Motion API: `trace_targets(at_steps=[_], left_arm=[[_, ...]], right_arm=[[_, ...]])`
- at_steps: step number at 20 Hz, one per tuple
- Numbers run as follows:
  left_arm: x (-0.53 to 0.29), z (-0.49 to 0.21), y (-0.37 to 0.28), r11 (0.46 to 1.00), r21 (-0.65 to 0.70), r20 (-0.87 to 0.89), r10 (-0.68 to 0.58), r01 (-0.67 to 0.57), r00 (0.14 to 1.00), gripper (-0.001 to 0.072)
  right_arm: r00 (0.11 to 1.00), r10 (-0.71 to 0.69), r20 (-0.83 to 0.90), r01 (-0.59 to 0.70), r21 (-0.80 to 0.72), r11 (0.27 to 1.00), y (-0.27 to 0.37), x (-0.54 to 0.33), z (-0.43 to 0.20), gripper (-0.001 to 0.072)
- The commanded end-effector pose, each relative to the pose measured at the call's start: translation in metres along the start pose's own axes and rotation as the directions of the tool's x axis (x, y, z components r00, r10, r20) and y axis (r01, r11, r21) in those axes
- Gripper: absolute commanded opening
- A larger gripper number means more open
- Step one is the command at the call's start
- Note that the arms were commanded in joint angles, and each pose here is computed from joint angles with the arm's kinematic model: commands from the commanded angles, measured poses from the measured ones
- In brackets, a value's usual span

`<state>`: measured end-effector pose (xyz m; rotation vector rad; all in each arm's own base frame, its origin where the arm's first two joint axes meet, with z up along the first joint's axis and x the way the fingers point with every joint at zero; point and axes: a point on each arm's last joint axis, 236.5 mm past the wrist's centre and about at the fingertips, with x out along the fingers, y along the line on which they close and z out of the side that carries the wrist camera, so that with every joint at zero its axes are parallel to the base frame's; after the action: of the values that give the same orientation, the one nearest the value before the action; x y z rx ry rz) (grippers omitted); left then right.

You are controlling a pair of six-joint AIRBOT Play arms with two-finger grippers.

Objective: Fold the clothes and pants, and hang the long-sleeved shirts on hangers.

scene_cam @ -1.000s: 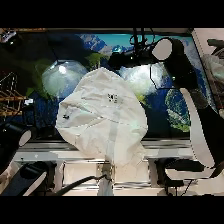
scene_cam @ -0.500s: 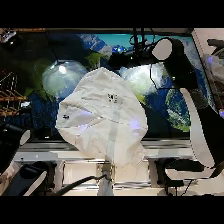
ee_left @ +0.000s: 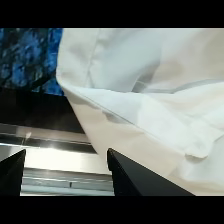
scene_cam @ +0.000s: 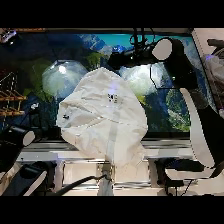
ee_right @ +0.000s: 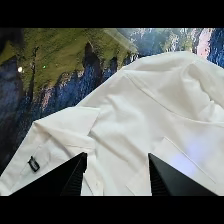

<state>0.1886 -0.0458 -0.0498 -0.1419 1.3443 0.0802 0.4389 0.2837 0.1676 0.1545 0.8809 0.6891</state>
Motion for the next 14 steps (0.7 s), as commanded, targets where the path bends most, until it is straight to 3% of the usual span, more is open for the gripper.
trace_targets(at_steps=[1,14], left_arm=[[0.009,-0.003,-0.011,0.999,-0.003,-0.028,-0.037,0.037,0.999,0.059],[0.015,0.005,-0.022,0.997,-0.02,-0.015,-0.076,0.076,0.997,0.059]], right_arm=[[1.0,0.0,0.01,0.0,0.001,1.0,0.0,0.001,0.002,0.0463],[1.0,-0.002,0.013,0.002,-0.001,1.0,0.0,0.001,0.003,0.0462]])
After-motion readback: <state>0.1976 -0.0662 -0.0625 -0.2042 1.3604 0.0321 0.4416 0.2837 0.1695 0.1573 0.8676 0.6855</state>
